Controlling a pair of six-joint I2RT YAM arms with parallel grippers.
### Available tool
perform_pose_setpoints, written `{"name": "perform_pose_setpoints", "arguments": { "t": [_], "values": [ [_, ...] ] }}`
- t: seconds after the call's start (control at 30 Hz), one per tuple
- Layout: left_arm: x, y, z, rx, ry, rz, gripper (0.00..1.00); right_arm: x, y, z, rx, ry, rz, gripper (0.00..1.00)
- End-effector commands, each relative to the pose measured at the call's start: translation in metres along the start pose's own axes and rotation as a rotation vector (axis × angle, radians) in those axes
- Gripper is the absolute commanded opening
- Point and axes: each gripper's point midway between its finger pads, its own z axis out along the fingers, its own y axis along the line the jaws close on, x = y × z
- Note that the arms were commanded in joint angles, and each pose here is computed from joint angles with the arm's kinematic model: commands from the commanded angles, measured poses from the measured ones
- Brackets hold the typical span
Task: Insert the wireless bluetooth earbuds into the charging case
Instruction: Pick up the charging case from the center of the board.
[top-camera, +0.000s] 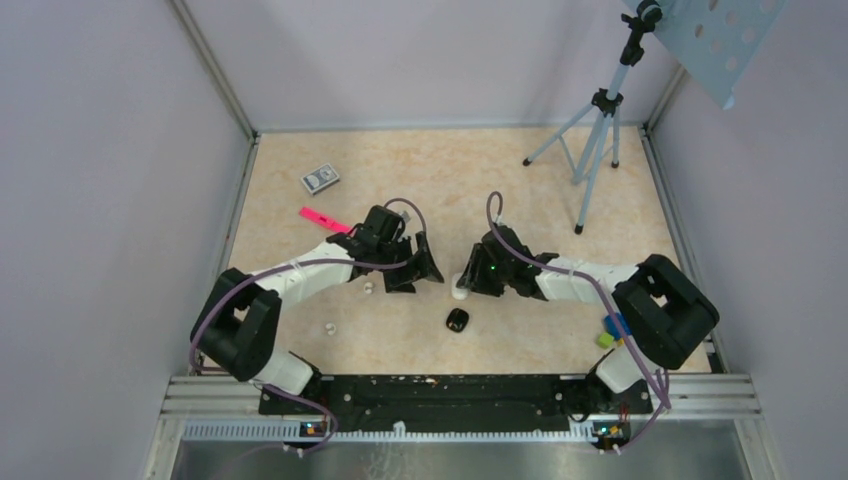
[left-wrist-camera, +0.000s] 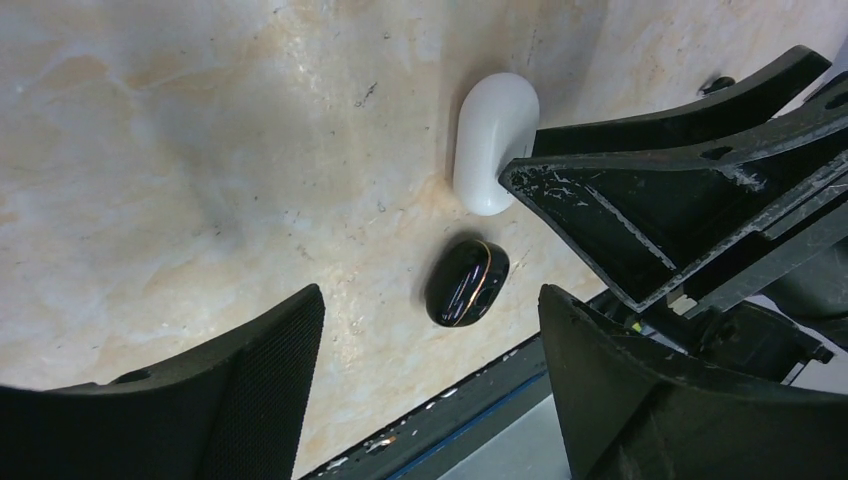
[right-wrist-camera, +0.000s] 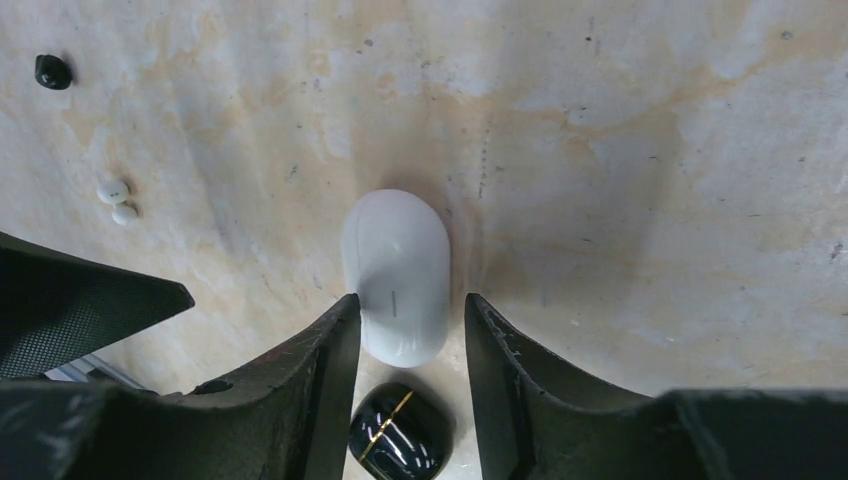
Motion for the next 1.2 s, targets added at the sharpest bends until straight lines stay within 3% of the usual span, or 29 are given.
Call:
{"name": "perform_pose_setpoints", "arguments": {
  "t": [0.0,0.23,0.37,0.57,0.9,0.93,0.97,1.17],
  "values": [
    [-0.007,-0.016,0.006,0.073,-0.013,-0.019,0.83,-0.006,0.001,0.006,-0.024,-0.018,0.025,0.47],
    [-0.021,-0.029,-0.008,0.119,-0.099,0.042,0.86,0.000,-0.002,0.012,-0.034,-0.002,0.031,0.48],
    [-0.017,-0.030,-0.003,0.124,-0.077,0.048,0.85,0.000,0.003,0.014,-0.046,0.004,0.040,0.40],
    [-0.023,-0.042,-0.014,0.191,-0.143,0.089,0.86,-0.007,0.006,0.009,-0.036,-0.009,0.016,0.27],
    [-0.017,-0.031,-0.003,0.153,-0.101,0.077,0.85,-0.015,0.009,-0.005,-0.043,-0.051,0.004,0.18],
    [-0.018,-0.030,-0.003,0.148,-0.102,0.081,0.85,-0.015,0.009,-0.006,-0.047,-0.050,0.005,0.13],
    [-0.018,-0.031,-0.003,0.145,-0.101,0.085,0.85,-0.014,0.009,-0.007,-0.052,-0.047,0.004,0.00],
    [-0.021,-0.017,0.005,0.093,-0.103,0.103,0.86,-0.019,0.013,-0.014,-0.054,-0.062,-0.021,0.00]
  ]
}}
